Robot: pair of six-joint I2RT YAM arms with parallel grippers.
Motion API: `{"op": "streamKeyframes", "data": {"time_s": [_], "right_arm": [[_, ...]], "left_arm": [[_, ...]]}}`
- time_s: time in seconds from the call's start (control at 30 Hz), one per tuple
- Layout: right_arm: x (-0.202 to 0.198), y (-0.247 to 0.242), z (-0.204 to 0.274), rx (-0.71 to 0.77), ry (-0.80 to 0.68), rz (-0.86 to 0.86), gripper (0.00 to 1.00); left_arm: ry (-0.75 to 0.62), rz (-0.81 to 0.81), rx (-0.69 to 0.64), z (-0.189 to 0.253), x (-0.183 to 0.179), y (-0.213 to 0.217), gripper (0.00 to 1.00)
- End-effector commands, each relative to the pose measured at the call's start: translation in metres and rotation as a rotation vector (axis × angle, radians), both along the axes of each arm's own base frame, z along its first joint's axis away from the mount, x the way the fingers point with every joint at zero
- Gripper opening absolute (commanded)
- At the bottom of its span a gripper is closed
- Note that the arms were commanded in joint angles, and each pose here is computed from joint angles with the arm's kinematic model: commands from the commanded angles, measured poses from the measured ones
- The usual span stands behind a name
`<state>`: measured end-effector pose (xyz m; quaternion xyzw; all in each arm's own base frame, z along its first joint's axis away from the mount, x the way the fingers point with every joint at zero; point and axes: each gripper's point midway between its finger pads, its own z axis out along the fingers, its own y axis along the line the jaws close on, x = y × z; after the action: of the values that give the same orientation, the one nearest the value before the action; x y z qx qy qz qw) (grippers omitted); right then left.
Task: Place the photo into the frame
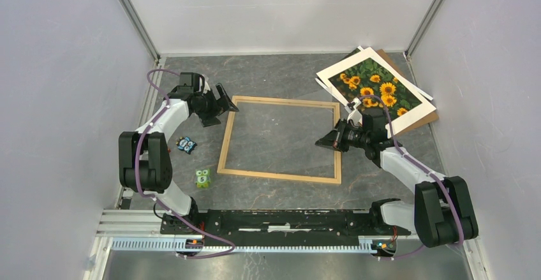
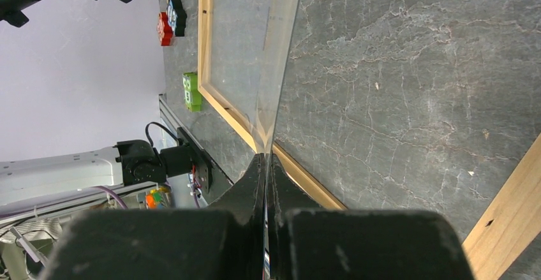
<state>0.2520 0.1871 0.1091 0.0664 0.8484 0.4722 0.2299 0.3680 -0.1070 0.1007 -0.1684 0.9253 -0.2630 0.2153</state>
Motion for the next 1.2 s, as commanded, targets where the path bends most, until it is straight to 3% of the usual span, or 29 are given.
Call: {"op": "streamKeyframes", "data": {"time_s": [0.0,0.43,0.83,1.17], "right_arm": [[-0.001,0.001,0.007,0.019,-0.039,0.011,0.00],[-0.002,0.001,0.004,0.023,-0.038,0.020,0.00],[0.006,0.006,0.011,0.030,-0.136,0.076,0.00],[0.002,0.005,0.000,0.018,-0.097,0.074,0.00]], "left_arm": [[-0.023,0.005,-0.035,0.006,0.007,-0.005,1.00],[-0.023,0.004,-0.040,0.006,0.007,-0.006,1.00],[-0.017,0.003,-0.043,0.004,0.007,-0.007,1.00],[-0.016,0.002,-0.045,0.003,0.006,-0.008,1.00]]}}
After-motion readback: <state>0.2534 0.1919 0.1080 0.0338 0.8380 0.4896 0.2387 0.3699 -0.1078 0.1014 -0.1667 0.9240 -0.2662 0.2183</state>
